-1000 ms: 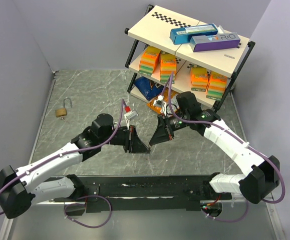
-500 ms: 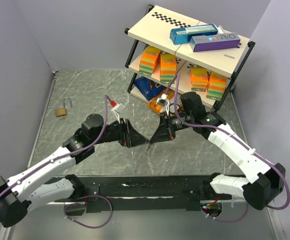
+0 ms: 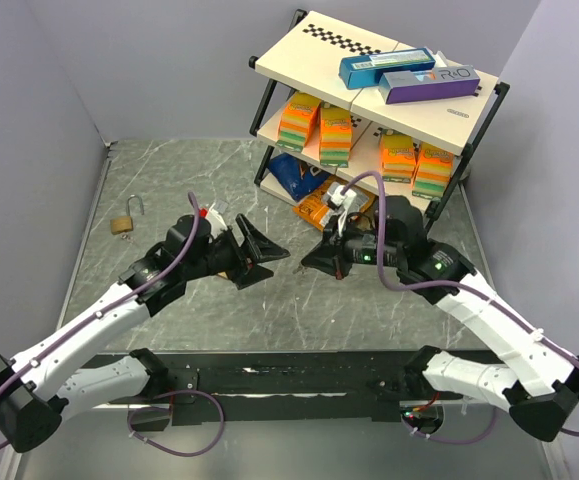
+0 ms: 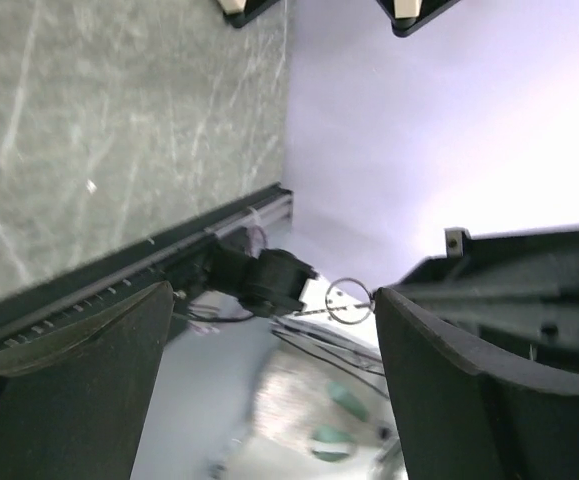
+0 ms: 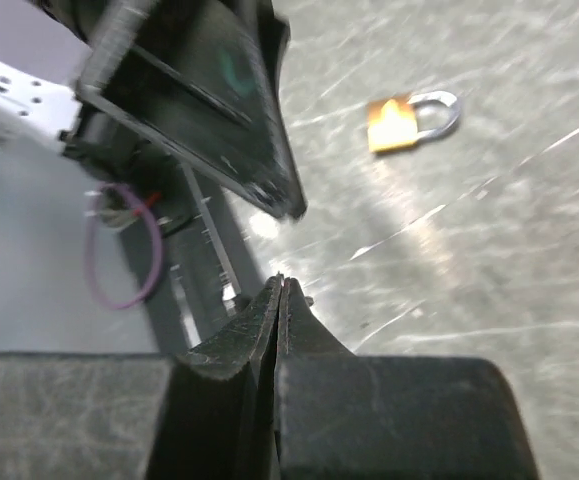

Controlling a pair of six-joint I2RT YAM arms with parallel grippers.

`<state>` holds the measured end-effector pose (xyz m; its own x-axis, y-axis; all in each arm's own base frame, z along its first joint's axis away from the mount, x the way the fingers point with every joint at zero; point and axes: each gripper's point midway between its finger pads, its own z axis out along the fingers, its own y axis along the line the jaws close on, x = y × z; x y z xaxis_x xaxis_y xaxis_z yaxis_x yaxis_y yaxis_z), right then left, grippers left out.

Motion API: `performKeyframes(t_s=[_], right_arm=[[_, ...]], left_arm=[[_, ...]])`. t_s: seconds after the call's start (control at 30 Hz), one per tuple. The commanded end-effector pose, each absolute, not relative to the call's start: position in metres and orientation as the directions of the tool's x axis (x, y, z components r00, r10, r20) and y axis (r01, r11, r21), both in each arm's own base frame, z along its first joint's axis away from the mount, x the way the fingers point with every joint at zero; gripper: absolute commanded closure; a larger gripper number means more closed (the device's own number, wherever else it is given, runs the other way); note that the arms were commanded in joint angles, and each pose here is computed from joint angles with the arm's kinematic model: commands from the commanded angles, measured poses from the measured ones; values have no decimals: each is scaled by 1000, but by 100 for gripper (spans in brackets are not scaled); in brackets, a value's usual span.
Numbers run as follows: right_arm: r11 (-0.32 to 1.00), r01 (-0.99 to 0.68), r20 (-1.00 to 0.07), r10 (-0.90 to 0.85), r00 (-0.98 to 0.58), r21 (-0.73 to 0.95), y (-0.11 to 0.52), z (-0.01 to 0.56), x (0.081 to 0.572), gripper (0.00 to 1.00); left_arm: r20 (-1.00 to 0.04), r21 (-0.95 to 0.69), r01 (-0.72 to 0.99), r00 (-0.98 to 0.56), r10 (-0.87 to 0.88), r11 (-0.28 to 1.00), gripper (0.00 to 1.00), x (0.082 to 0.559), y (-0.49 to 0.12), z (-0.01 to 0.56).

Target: Unlock with the key

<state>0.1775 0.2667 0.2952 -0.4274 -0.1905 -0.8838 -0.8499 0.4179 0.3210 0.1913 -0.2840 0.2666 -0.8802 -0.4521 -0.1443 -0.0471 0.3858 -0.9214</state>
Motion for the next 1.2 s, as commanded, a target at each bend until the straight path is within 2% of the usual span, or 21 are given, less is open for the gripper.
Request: performKeyframes(t_s=[0.0,0.2,0.57,0.9,1.0,1.17], right_arm=[[539,-837,-968,-144,-204,96,261,338,201,100],[533,-845,-979,-190,-69,-44,267,345,197,100],[482,-852,-956,-287,67,-205,279,340,183,100],[406,-864,-922,-356,150,-297,294,326,171,100],[389,-866,-915,-368,167,-315,296,324,169,100],[367,-861,-893,-407,191,-351,298,317,167,100]], left_arm=[[84,-934,-234,-878,-471,269,14,187,-294,277],[177,-932,-293,-882,-438,214,17,184,-304,284],[366,-890,-448,-812,-455,84,19,185,-305,281],[382,-883,-461,-817,-433,92,26,184,-309,282],[393,-880,-468,-816,-424,84,31,183,-310,281],[406,-875,-478,-814,-416,82,50,182,-310,282]])
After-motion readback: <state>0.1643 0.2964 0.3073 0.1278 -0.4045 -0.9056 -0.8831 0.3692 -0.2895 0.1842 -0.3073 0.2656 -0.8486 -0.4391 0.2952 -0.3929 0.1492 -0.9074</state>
